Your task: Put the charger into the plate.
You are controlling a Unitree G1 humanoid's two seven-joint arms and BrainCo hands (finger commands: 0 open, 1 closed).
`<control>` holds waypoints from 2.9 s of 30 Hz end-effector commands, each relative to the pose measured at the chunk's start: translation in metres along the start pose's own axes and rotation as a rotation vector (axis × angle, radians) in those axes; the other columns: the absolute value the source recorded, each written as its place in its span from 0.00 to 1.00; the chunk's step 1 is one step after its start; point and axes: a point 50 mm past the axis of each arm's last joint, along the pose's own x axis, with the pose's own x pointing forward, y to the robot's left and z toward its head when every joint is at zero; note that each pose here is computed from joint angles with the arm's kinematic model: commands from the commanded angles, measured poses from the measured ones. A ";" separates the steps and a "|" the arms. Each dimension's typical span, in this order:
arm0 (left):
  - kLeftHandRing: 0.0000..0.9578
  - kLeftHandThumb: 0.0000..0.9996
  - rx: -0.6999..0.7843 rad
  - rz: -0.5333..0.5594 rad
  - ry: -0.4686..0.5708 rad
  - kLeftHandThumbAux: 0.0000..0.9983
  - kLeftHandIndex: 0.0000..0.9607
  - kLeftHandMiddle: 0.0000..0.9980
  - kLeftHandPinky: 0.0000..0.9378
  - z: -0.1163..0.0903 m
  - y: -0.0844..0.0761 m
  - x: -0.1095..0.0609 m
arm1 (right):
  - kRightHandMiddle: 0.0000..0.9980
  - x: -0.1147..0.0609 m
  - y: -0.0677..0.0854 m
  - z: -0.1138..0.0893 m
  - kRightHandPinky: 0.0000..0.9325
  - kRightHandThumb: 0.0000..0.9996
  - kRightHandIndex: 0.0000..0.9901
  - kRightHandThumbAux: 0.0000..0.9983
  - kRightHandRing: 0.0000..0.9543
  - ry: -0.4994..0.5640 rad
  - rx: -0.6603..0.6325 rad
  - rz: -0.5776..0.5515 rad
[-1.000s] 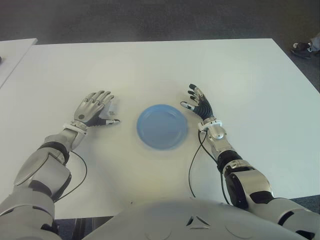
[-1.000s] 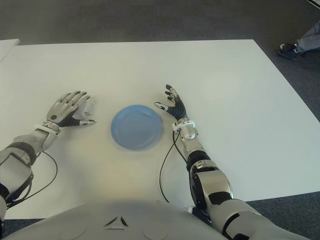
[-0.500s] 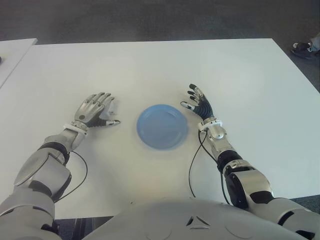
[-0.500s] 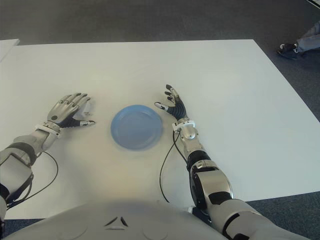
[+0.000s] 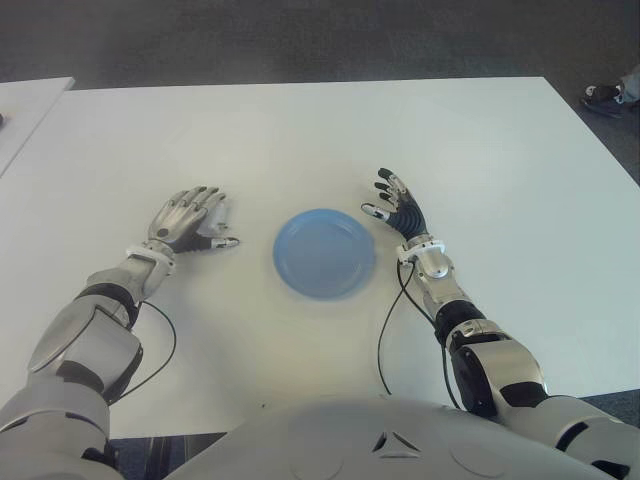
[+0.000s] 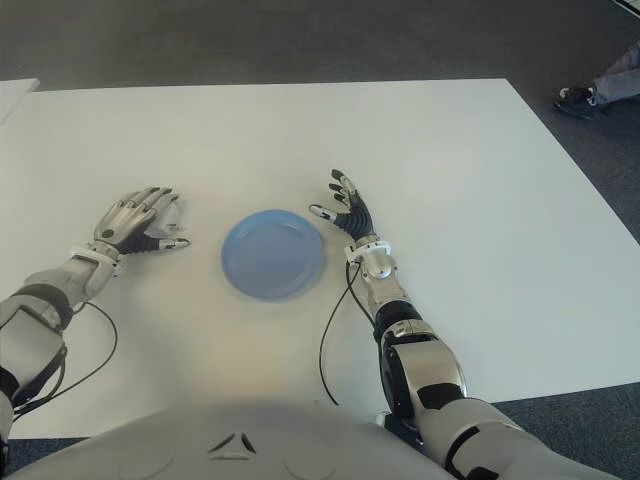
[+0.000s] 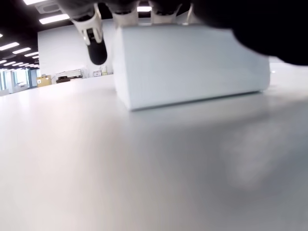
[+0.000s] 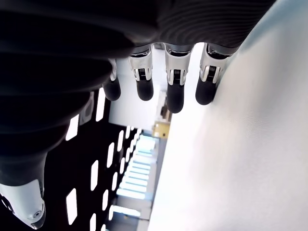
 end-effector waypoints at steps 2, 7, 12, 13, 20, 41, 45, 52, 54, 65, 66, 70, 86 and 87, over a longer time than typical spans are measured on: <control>0.00 0.41 -0.009 -0.095 0.021 0.13 0.00 0.00 0.12 0.001 -0.012 -0.005 | 0.09 -0.027 0.010 -0.036 0.18 0.12 0.00 0.63 0.13 0.179 0.032 0.034; 0.00 0.41 -0.010 -0.104 0.025 0.13 0.00 0.00 0.11 0.001 -0.012 -0.005 | 0.10 -0.028 0.009 -0.036 0.19 0.13 0.00 0.62 0.13 0.173 0.032 0.036; 0.00 0.40 -0.006 -0.129 0.040 0.14 0.00 0.00 0.09 0.000 -0.014 -0.005 | 0.10 -0.029 0.009 -0.036 0.19 0.13 0.00 0.62 0.14 0.170 0.032 0.040; 0.00 0.40 -0.006 -0.132 0.042 0.14 0.00 0.00 0.09 0.000 -0.014 -0.005 | 0.10 -0.030 0.008 -0.036 0.19 0.13 0.00 0.62 0.14 0.170 0.032 0.041; 0.00 0.40 -0.019 -0.142 0.062 0.14 0.00 0.00 0.12 0.000 -0.014 -0.004 | 0.11 -0.031 0.007 -0.036 0.19 0.13 0.00 0.63 0.15 0.166 0.032 0.042; 0.06 0.45 -0.039 -0.060 0.055 0.14 0.00 0.02 0.17 0.004 -0.014 -0.005 | 0.12 -0.035 0.006 -0.038 0.21 0.15 0.00 0.65 0.16 0.158 0.034 0.046; 0.10 0.45 -0.008 -0.024 0.044 0.13 0.00 0.06 0.18 0.005 -0.013 -0.005 | 0.12 -0.036 0.007 -0.038 0.21 0.15 0.00 0.65 0.16 0.156 0.040 0.045; 0.13 0.47 0.000 0.027 0.040 0.12 0.00 0.09 0.19 0.005 -0.012 -0.007 | 0.12 -0.037 0.007 -0.037 0.21 0.16 0.00 0.66 0.16 0.147 0.039 0.041; 0.14 0.48 0.000 0.037 0.040 0.12 0.00 0.09 0.19 0.005 -0.012 -0.008 | 0.12 -0.037 0.007 -0.037 0.21 0.16 0.00 0.66 0.16 0.145 0.038 0.041; 0.15 0.48 -0.002 0.070 0.044 0.13 0.00 0.12 0.20 0.005 -0.014 -0.011 | 0.13 -0.037 0.007 -0.037 0.21 0.15 0.00 0.65 0.17 0.145 0.033 0.042; 0.15 0.48 -0.003 0.073 0.044 0.13 0.00 0.12 0.19 0.005 -0.014 -0.012 | 0.13 -0.037 0.007 -0.037 0.21 0.15 0.00 0.65 0.17 0.146 0.033 0.042; 0.18 0.51 -0.006 0.086 0.040 0.14 0.06 0.16 0.22 0.005 -0.014 -0.012 | 0.13 -0.037 0.007 -0.038 0.21 0.15 0.00 0.65 0.17 0.147 0.032 0.041; 0.90 0.21 0.094 0.323 0.032 0.33 0.83 0.88 0.96 0.009 -0.009 -0.016 | 0.15 -0.037 0.007 -0.038 0.25 0.15 0.01 0.64 0.20 0.151 0.031 0.039; 0.91 0.20 0.087 0.328 0.032 0.34 0.84 0.89 0.97 0.009 -0.008 -0.016 | 0.15 -0.037 0.007 -0.038 0.25 0.15 0.01 0.64 0.20 0.151 0.030 0.039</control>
